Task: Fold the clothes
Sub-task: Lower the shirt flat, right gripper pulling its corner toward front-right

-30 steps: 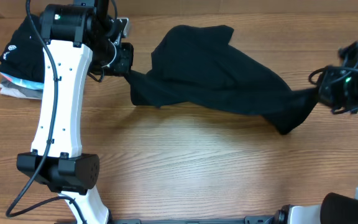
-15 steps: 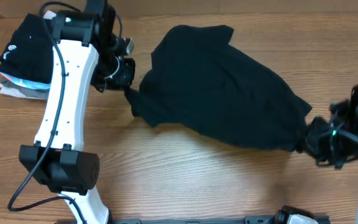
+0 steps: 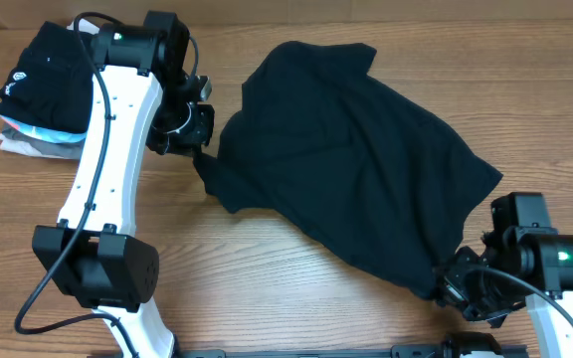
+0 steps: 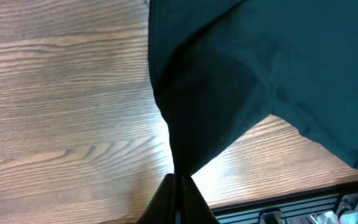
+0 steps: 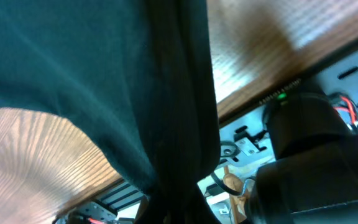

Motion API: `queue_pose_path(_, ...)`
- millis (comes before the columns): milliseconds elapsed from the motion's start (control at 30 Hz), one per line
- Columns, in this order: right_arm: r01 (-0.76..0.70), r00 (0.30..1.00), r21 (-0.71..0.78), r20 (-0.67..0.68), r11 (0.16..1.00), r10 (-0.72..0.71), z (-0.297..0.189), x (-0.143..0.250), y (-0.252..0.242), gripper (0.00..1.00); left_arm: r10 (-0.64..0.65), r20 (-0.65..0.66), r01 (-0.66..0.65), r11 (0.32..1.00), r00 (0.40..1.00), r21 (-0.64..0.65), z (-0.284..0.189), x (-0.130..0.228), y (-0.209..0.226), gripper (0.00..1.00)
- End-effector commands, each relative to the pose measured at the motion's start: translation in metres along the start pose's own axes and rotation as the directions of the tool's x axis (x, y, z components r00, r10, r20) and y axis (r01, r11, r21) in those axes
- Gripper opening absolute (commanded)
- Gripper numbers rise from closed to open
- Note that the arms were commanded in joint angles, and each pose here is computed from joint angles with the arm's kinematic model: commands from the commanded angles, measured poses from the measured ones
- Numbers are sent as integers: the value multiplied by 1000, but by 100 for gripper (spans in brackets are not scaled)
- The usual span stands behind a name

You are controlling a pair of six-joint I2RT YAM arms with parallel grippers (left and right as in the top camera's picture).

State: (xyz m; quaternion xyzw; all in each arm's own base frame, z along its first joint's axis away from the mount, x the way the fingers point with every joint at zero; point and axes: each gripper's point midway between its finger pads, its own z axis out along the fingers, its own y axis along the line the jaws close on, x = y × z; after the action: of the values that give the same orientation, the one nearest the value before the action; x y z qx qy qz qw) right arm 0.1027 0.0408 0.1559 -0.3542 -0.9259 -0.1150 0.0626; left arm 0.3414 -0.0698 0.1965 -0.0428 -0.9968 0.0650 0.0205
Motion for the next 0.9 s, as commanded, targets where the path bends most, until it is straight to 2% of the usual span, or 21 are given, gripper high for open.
queue_pose_path(0,-79,996,62,48,995,76,4,-4,-12,4,-37,-28,34,994,999,-102,5,11,18,4)
queue_pose_path(133,-94,994,84,68,992,88,4,-7,-17,4,-158,-28,148,962,987,-230,11,16,47,4)
queue_pose_path(300,-97,994,103,67,990,90,7,-7,-21,4,-178,41,183,955,983,-232,16,-1,54,4)
queue_pose_path(433,-106,994,135,14,985,105,21,1,-29,4,-245,92,262,904,965,-337,8,0,75,4)
queue_pose_path(500,-102,995,122,6,987,102,22,2,-26,4,-277,111,298,902,954,-313,4,1,76,5)
queue_pose_path(667,-101,995,120,6,988,101,22,2,-26,4,-235,62,243,944,970,-223,6,6,57,4)
queue_pose_path(867,-92,996,115,3,989,92,22,2,-24,4,-184,1,179,956,983,-233,23,15,47,4)
